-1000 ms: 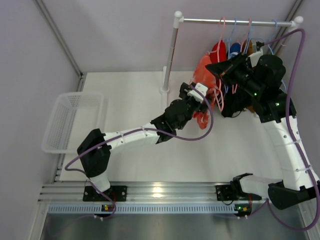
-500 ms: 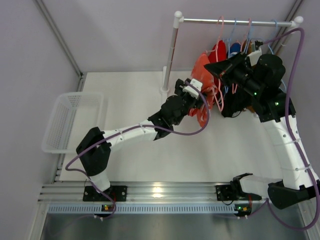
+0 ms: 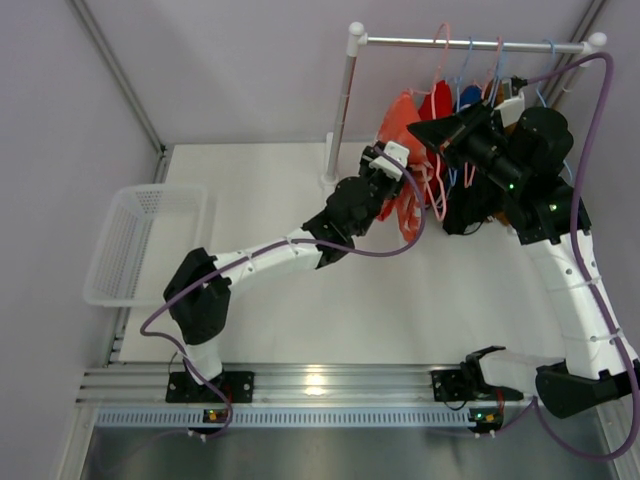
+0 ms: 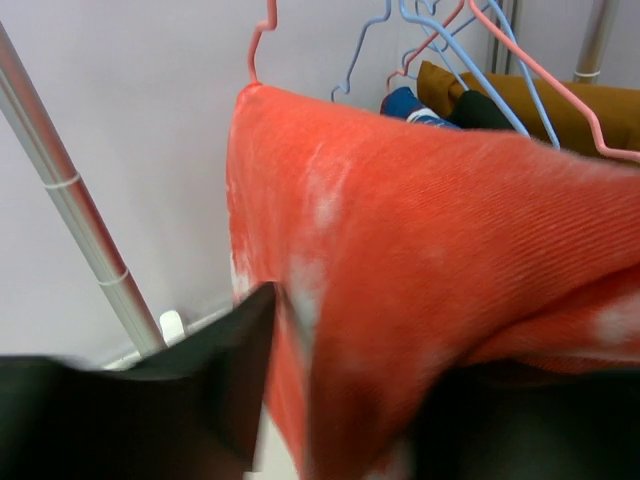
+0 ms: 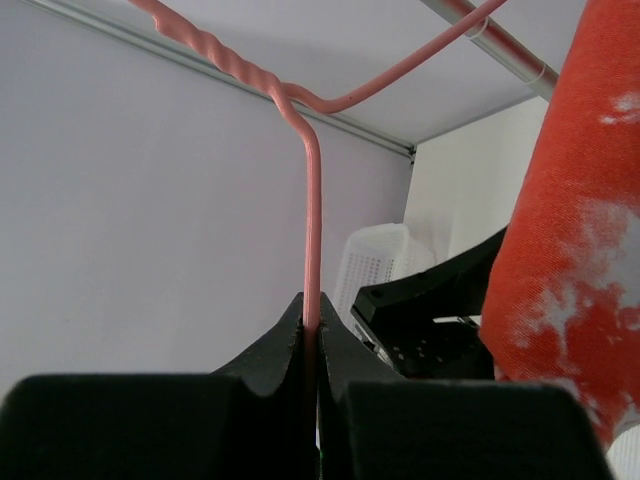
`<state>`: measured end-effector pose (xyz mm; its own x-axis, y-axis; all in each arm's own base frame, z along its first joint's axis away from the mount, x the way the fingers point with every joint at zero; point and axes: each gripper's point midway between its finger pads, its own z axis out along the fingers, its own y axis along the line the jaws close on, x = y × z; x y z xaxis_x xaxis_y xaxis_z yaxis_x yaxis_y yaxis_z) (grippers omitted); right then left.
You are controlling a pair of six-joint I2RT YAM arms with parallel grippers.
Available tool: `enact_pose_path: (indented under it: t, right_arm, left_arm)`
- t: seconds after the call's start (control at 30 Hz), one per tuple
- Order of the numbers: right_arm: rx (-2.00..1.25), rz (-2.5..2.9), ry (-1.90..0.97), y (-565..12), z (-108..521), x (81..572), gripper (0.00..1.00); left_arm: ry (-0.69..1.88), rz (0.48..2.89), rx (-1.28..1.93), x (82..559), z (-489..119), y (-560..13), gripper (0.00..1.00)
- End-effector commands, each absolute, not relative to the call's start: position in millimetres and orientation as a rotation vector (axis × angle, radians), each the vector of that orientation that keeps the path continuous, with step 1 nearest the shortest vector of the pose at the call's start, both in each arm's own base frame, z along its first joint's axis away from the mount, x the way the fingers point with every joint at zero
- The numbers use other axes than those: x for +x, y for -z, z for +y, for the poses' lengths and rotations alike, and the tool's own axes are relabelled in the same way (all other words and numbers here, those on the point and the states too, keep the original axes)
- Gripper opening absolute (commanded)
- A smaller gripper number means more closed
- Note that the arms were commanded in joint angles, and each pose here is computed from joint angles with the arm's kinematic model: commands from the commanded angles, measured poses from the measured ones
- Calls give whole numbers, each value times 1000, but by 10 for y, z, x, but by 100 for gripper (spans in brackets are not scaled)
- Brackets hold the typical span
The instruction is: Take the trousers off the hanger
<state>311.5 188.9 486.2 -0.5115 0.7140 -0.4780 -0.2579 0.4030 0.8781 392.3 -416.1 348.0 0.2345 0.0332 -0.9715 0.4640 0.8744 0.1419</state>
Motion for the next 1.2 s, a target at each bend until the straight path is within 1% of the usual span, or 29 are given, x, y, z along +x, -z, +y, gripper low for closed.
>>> enact_pose_path:
  t: [0.0, 0.1, 0.13, 0.17, 0.27, 0.4, 0.47, 0.5, 0.53, 0.57, 0.67, 0.8, 0.97, 1.03, 1.17]
  right_arm:
    - [201, 1427, -1366, -5679, 1887, 2712, 0]
    - [209, 1426, -1341, -5669, 1859, 2727, 0]
    - [211, 1427, -1334, -5664, 1849, 2724, 0]
    - [210, 1430, -1317, -5647, 1836, 2739, 0]
    - [221, 1447, -1251, -5565, 1783, 2790, 0]
    - [244, 1505, -1110, -5242, 1692, 2967, 0]
    - [255, 1579, -1046, -4924, 1672, 3047, 0]
    - [253, 1600, -1034, -4827, 1673, 3059, 0]
    - [245, 1610, -1018, -4752, 1663, 3050, 0]
    - [251, 1652, -1007, -4547, 1686, 3090, 0]
    - [247, 1697, -990, -4309, 1704, 3105, 0]
    - [269, 1748, -942, -4056, 1680, 3157, 0]
    - [309, 1818, -855, -3721, 1611, 3242, 0]
    - [293, 1822, -834, -3675, 1606, 3254, 0]
    - [274, 1848, -791, -3516, 1601, 3283, 0]
  left_arm:
    - [291, 1237, 351, 4035, -4002, -3881, 43]
    - [285, 1232, 371, 3990, -3962, -3898, 27]
    - [277, 1225, 381, 3972, -3941, -3916, 19]
    - [274, 1228, 399, 3950, -3932, -3863, 15]
    - [287, 1205, 398, 3860, -3842, -4003, 0]
    - [346, 1198, 428, 3653, -3725, -4315, 0]
    - [421, 1176, 449, 3508, -3722, -4524, 0]
    - [452, 1159, 442, 3416, -3656, -4691, 0]
    - [483, 1186, 455, 3361, -3655, -4695, 0]
    - [519, 1169, 457, 3291, -3644, -4846, 0]
    - [598, 1163, 442, 3123, -3555, -5148, 0]
    - [693, 1130, 396, 2940, -3431, -5555, 0]
    - [749, 1077, 393, 2765, -3323, -5883, 0]
    - [800, 1057, 358, 2692, -3268, -6063, 0]
    - [822, 1009, 313, 2615, -3142, -6359, 0]
